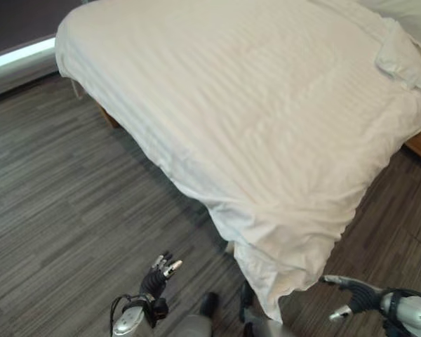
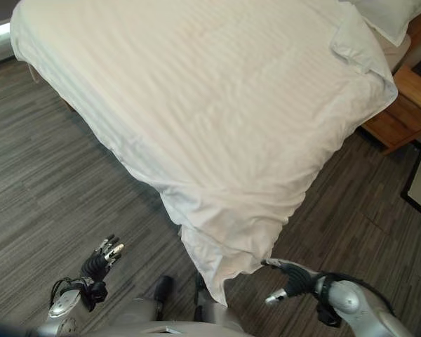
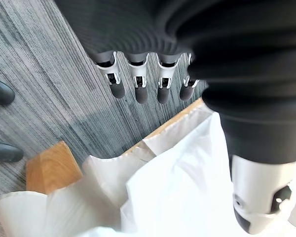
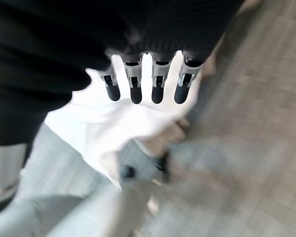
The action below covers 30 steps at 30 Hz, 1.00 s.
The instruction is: Making the bed.
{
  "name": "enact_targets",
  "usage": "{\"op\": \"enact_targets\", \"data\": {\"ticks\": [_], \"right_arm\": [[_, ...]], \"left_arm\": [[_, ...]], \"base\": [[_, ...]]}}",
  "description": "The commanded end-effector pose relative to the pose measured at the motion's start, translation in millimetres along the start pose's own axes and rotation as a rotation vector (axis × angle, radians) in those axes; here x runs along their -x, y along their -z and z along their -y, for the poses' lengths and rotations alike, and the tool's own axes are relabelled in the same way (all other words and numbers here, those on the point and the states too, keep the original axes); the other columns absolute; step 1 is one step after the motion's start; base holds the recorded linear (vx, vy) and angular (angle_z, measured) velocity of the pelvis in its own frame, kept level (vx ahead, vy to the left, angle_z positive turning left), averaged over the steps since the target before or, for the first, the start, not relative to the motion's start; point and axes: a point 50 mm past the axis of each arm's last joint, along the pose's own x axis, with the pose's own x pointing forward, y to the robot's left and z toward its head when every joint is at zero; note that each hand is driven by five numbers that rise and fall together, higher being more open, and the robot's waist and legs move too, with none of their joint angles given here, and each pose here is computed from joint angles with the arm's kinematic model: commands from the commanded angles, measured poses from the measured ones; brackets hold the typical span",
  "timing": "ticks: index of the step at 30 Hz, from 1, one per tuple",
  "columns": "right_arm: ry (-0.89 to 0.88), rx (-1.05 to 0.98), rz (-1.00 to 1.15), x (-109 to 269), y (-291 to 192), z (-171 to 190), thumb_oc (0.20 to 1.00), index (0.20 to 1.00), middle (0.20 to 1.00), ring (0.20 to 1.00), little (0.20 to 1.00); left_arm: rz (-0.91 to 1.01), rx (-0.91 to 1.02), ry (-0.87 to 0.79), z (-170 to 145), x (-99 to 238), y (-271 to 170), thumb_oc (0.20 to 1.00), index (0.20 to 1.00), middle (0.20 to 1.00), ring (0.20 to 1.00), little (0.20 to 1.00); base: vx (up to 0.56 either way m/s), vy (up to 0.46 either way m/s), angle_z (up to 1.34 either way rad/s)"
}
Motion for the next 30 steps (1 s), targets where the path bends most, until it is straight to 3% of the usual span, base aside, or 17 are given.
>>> {"op": "enact_targets", "data": {"ticks": [1, 3, 4, 5, 6, 7, 8, 13, 19, 22, 30], "right_arm": [[0.346, -0.069, -0.005, 35, 6, 55, 1.0, 1.0, 1.0, 1.0, 1.0], [0.655, -0.082, 0.089, 58, -4, 89, 1.0, 1.0, 1.0, 1.0, 1.0], [0.864, -0.202, 0.188, 61, -6, 99, 1.0, 1.0, 1.0, 1.0, 1.0], [0.938, -0.31, 0.307, 53, -13, 101, 1.0, 1.0, 1.0, 1.0, 1.0], [0.918, -0.594, 0.541, 20, -32, 92, 1.0, 1.0, 1.0, 1.0, 1.0], [0.861, -0.749, 0.657, 2, -45, 83, 1.0, 1.0, 1.0, 1.0, 1.0], [0.779, -0.815, 0.716, -14, -58, 74, 0.2, 0.2, 0.2, 0.2, 0.2], [0.455, -1.023, 0.83, -63, -103, 39, 0.2, 0.2, 0.2, 0.2, 0.2], [0.275, -1.12, 0.837, -94, -130, 21, 0.2, 0.2, 0.2, 0.2, 0.2], [0.252, -0.826, 0.872, -92, -163, 35, 0.2, 0.2, 0.2, 0.2, 0.2], [0.172, -0.593, 1.028, -84, -223, 46, 0.2, 0.2, 0.2, 0.2, 0.2]], "left_arm": [[0.074, 0.0, -0.03, -15, 3, -17, 1.0, 1.0, 1.0, 1.0, 1.0], [0.107, 0.046, -0.071, -17, 6, -18, 1.0, 1.0, 1.0, 1.0, 1.0], [0.124, 0.076, -0.08, -13, 4, -18, 1.0, 1.0, 1.0, 1.0, 1.0], [0.128, 0.093, -0.083, -9, 3, -16, 1.0, 1.0, 1.0, 1.0, 1.0], [0.12, 0.111, -0.075, 0, -1, -14, 1.0, 1.0, 1.0, 1.0, 1.0], [0.109, 0.124, -0.066, 5, -3, -11, 1.0, 1.0, 1.0, 1.0, 1.0], [0.096, 0.132, -0.053, 9, -4, -9, 1.0, 1.0, 1.0, 1.0, 1.0], [0.073, 0.199, -0.028, 14, 0, 0, 1.0, 1.0, 1.0, 1.0, 1.0], [0.048, 0.229, -0.057, 13, 2, 10, 1.0, 1.0, 1.0, 1.0, 1.0], [0.043, 0.195, -0.027, 21, -5, 8, 1.0, 1.0, 1.0, 1.0, 1.0], [-0.022, 0.188, 0.043, 49, -17, 21, 1.0, 1.0, 1.0, 1.0, 1.0]], "base": [[-0.03, 0.027, -0.09], [-0.03, 0.027, -0.38], [-0.02, 0.021, -0.66], [-0.05, 0.011, -0.92], [-0.06, 0.0, -0.85], [-0.07, -0.013, -0.59], [-0.04, -0.026, -0.08], [-0.05, -0.027, 0.18], [-0.03, -0.003, -0.02], [-0.06, 0.006, -0.04], [-0.02, -0.003, 0.06]]}}
